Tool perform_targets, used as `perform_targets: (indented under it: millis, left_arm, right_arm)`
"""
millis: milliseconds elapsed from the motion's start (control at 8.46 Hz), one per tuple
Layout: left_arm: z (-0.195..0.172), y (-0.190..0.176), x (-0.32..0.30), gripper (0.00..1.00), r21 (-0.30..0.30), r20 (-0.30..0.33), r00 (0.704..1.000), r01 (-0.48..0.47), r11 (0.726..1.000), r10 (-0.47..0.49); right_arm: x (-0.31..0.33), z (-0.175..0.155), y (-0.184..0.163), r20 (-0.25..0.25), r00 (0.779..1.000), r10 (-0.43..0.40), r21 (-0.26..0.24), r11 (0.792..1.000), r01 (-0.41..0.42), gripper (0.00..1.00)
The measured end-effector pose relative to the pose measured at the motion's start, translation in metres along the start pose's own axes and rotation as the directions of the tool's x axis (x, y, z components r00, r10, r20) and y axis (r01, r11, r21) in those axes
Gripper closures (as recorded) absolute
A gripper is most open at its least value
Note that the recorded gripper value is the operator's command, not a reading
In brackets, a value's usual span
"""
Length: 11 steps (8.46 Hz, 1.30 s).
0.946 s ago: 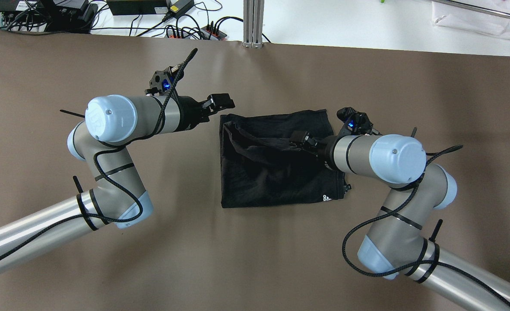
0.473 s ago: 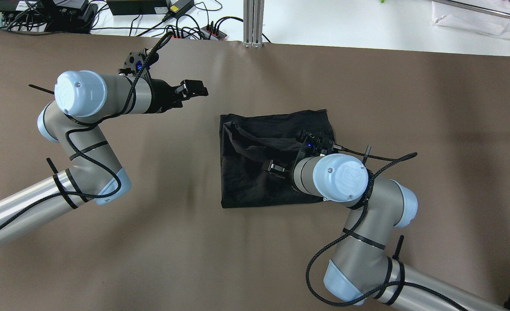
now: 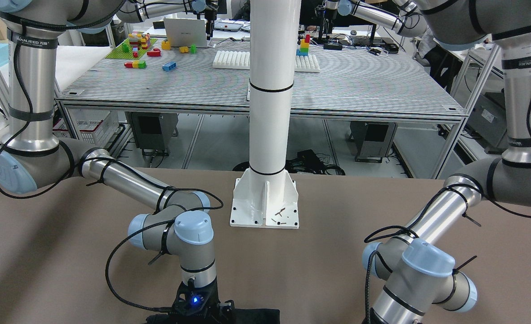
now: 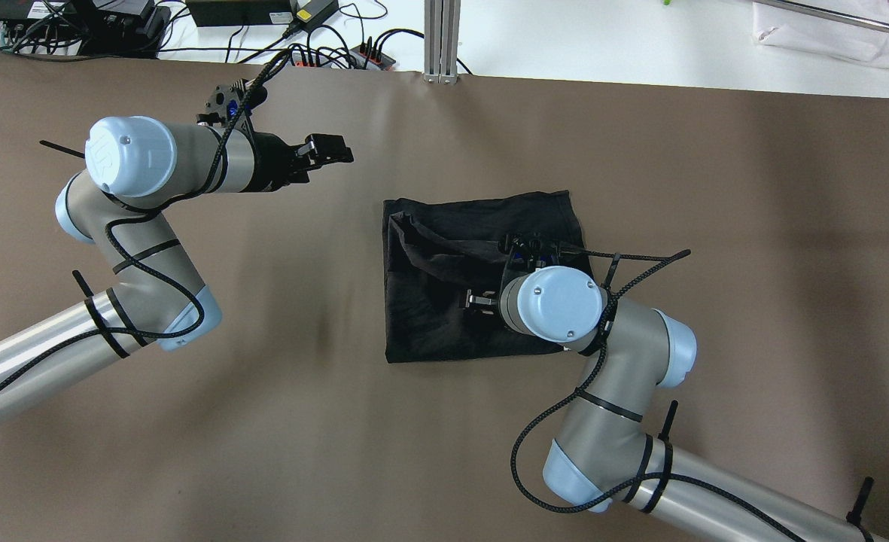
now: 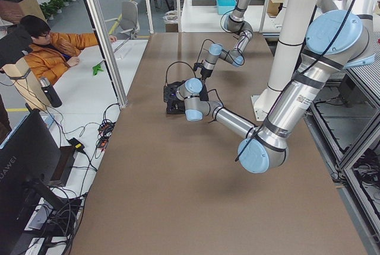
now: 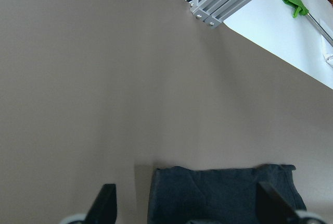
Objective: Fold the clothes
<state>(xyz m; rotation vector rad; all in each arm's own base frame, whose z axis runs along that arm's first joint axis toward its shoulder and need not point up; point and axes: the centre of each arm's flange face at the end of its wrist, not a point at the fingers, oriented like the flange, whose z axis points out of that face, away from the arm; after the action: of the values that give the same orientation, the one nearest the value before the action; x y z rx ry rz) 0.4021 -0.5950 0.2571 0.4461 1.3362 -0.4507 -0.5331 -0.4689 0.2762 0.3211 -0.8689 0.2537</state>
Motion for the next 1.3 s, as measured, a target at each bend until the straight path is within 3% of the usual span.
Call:
perform_targets:
  millis: [236,473,709,946,1300]
  left_arm:
    - [0.001,-0.009,-0.007,0.06,0.01,0.012,1.0,0.004,1.0,-0.005]
    - [0.001,-0.013,-0.01,0.06,0.017,0.017,1.0,0.007,1.0,-0.007]
    - [0.0,-0.015,-0.01,0.06,0.019,0.018,1.0,0.007,1.0,-0.007]
    - [0.001,-0.014,-0.01,0.06,0.018,0.019,1.0,0.007,1.0,-0.008]
    - [0.002,-0.014,-0.007,0.06,0.017,0.014,1.0,0.006,1.0,-0.006]
  right_arm:
    - [0.0,0.021,-0.042,-0.05,0.998,-0.028,0.041,0.999,0.03,0.07]
    - [0.009,0.059,-0.113,-0.106,0.992,-0.069,0.098,0.992,0.08,0.07]
    - [0.044,0.068,-0.181,-0.162,0.979,-0.126,0.139,0.979,0.149,0.07]
    - [0.068,0.062,-0.216,-0.196,0.967,-0.163,0.154,0.969,0.194,0.06]
    - [0.089,0.055,-0.244,-0.226,0.959,-0.17,0.167,0.963,0.21,0.06]
